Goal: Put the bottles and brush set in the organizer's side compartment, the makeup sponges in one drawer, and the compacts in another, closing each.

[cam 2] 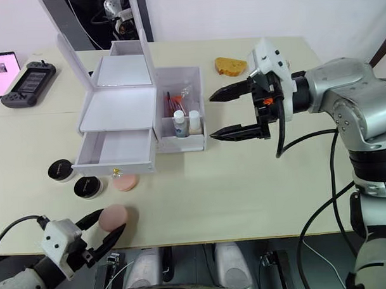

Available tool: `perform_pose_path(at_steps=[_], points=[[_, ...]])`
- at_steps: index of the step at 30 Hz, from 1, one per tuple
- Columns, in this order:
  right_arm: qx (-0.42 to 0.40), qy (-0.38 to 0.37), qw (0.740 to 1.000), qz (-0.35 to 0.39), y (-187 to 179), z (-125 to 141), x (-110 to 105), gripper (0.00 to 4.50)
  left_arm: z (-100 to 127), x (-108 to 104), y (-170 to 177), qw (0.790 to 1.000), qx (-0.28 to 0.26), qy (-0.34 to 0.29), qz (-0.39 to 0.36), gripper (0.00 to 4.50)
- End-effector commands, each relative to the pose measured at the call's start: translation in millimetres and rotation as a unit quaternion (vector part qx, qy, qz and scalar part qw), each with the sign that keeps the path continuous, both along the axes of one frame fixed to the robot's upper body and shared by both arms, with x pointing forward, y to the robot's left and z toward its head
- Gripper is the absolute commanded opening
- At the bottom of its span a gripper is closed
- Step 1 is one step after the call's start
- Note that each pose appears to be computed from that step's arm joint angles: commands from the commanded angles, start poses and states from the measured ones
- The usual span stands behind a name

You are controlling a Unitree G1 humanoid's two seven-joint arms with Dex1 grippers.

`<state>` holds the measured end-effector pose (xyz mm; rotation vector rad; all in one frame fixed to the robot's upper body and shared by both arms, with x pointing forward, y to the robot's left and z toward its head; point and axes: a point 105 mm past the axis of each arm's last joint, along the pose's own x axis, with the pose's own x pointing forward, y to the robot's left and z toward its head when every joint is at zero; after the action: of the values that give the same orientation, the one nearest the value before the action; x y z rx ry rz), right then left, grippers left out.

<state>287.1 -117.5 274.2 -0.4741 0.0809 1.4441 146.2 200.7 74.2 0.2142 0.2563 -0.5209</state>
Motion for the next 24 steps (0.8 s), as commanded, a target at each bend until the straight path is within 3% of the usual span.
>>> perform_pose_path(at_steps=[1, 7, 10, 12, 17, 20, 24], points=[[0.005, -0.027, 1.0, 0.01, 2.2, 12.4, -3.3, 4.5, 9.8, -2.9, 9.2, 1.0, 0.002, -0.026, -0.001, 2.67], [0.005, -0.019, 1.0, 0.022, 1.3, 10.0, -7.3, 4.5, 48.2, -21.4, 15.0, 0.996, -0.044, -0.044, -0.062, 2.67], [0.008, -0.013, 0.999, 0.044, 2.1, 11.2, -9.4, 4.5, 78.7, -35.2, 25.3, 0.993, -0.065, -0.03, -0.097, 2.67], [0.012, -0.014, 0.998, 0.054, 4.9, 12.8, -8.0, 4.5, 99.8, -32.9, 33.8, 0.992, -0.066, -0.028, -0.107, 2.67], [0.017, -0.024, 0.998, 0.063, 13.1, 13.8, -2.9, 4.5, 146.2, 6.1, 51.8, 0.992, -0.033, -0.066, -0.101, 2.67], [0.018, -0.028, 0.998, 0.056, 11.6, 15.1, -3.6, 4.5, 168.9, 48.0, 46.8, 0.992, -0.024, -0.076, -0.101, 2.67], [0.017, -0.03, 0.999, 0.035, 6.9, 13.8, -5.0, 4.5, 177.1, 79.7, 36.4, 0.99, 0.012, -0.069, -0.124, 2.67]])
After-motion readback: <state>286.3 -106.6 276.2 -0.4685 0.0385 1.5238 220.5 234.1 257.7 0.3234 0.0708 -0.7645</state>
